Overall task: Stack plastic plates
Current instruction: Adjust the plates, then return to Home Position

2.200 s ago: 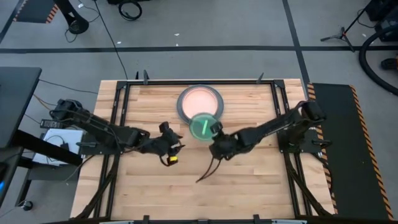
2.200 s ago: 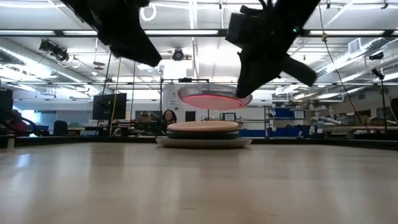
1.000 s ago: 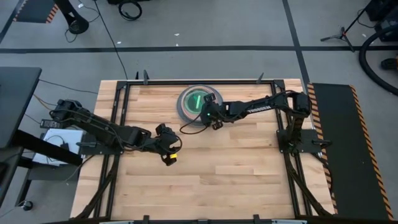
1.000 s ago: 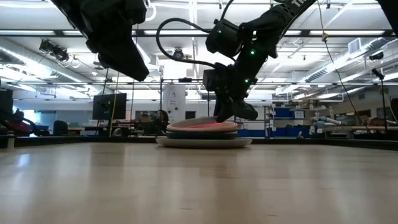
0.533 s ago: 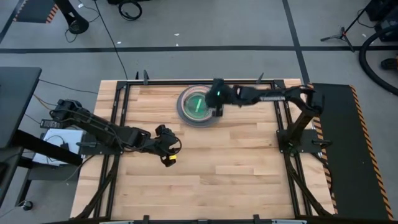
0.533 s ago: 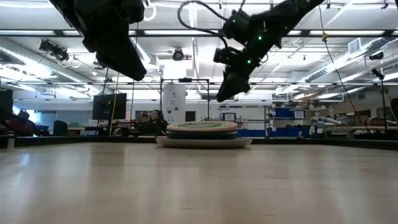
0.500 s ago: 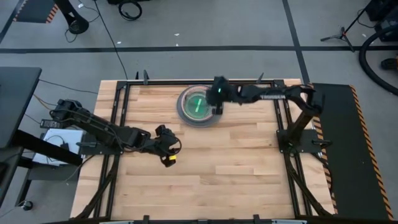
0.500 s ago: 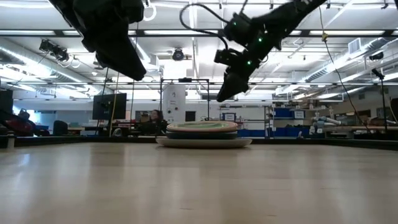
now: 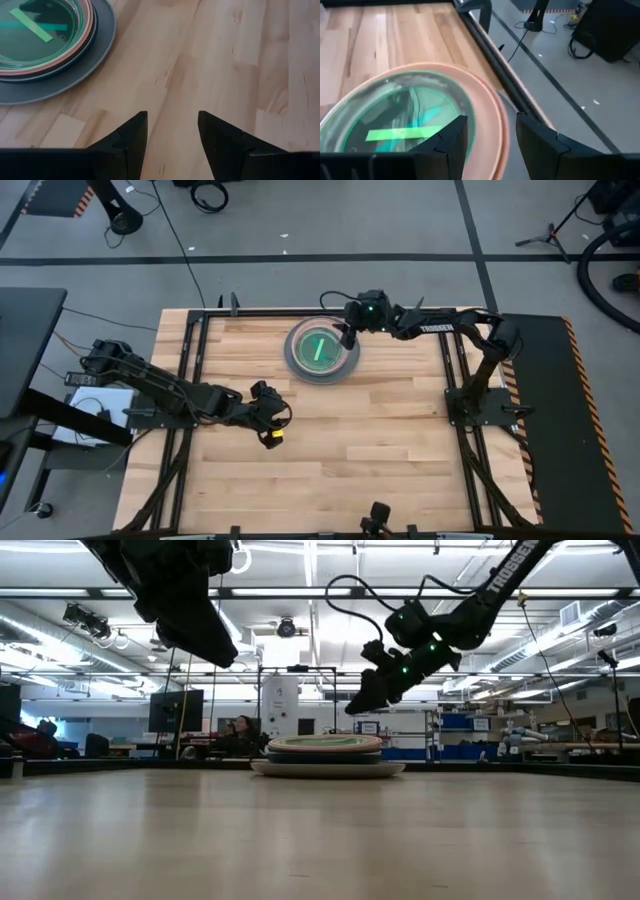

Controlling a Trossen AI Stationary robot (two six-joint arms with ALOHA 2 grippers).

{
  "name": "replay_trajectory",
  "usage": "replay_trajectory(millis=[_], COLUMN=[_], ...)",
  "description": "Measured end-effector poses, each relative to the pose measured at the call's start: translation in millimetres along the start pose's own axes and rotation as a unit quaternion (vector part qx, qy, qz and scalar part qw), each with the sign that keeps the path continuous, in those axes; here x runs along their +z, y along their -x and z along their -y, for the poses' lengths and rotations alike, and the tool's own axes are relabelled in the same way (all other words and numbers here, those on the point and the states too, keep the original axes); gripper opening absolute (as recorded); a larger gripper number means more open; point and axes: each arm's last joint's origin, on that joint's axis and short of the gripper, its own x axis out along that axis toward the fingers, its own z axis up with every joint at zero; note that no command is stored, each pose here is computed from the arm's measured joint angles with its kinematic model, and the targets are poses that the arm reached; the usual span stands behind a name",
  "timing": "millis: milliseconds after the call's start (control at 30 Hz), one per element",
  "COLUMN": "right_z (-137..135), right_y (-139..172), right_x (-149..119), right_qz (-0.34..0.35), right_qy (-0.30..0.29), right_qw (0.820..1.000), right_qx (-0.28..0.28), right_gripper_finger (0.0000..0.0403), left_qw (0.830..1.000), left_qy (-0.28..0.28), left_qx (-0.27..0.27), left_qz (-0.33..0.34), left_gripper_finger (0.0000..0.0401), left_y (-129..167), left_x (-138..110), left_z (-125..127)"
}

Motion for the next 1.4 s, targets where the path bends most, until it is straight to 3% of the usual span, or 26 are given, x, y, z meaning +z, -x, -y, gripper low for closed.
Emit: replay_trajectory(millis=[100,367,700,867,1033,1100,1233,1400], right_z=[-2,5,4,-4,-26,-37,-60,-76], right_y=[-4,-19,-21,-12,9,19,37,56], right_x=[-12,-35,-43,-26,7,16,12,-13], right_qz=[-0.01,-0.055,-0.089,-0.061,-0.003,0.033,0.097,0.137], right_qy=[-0.007,-0.063,-0.06,-0.043,-0.013,-0.003,0.01,0.009], right_qw=[1.0,0.993,0.987,0.991,0.997,0.998,0.995,0.99], right_qx=[0.0,-0.078,-0.119,-0.109,-0.078,-0.052,0.001,0.021], right_gripper_finger=[0.0172,0.0168,0.0164,0.0164,0.0164,0.0164,0.0164,0.0164], left_qw=[1.0,1.0,1.0,1.0,0.989,0.986,0.987,0.978], left_qy=[0.002,0.019,0.013,-0.02,-0.092,-0.112,-0.115,-0.113], left_qx=[0.001,-0.001,-0.001,0.004,0.09,0.097,0.032,-0.057], left_qz=[0.003,0.025,0.023,0.021,0.07,0.081,0.103,0.166], left_gripper_finger=[0.0181,0.0181,0.0181,0.0181,0.0181,0.0181,0.0175,0.0143], left_y=[0,-2,-2,-2,0,-3,-3,-3], left_x=[1,7,7,6,3,-6,-19,-14], left_z=[-1,-3,-3,-3,-2,-1,-3,-11])
